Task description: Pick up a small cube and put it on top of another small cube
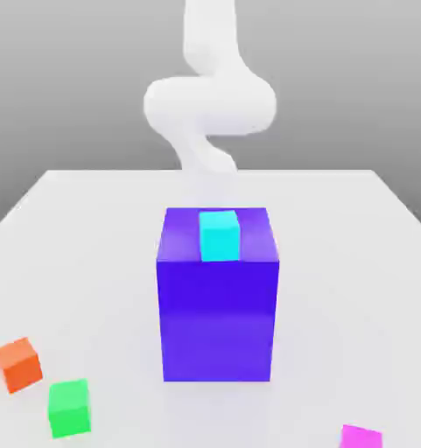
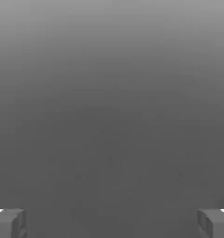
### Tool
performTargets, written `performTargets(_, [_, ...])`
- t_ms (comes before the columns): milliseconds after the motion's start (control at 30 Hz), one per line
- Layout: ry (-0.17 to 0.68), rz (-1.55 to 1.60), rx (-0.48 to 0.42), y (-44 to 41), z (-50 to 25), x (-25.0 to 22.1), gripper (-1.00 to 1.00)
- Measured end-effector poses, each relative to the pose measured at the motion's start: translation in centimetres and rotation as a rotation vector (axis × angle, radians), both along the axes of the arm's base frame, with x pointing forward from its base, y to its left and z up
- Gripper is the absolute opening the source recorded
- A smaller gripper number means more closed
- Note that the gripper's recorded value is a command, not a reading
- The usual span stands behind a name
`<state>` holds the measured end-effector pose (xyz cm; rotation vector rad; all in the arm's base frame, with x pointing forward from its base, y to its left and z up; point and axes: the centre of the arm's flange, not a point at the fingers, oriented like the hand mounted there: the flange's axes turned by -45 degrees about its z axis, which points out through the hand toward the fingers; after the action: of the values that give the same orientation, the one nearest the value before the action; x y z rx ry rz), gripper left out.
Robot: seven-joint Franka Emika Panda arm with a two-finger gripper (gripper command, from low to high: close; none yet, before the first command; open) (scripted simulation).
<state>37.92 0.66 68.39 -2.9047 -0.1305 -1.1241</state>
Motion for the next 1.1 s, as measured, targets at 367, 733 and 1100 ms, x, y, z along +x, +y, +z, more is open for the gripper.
performTargets(367, [0.24, 0.418, -0.117, 6.0, -15.1, 11.5, 0.0])
performTargets(733, [0.443, 0.82, -0.29, 14.0, -33.3, 15.6, 0.0])
performTargets(1100, [0.603, 1.146, -0.492, 18.0, -51.2, 14.4, 0.0])
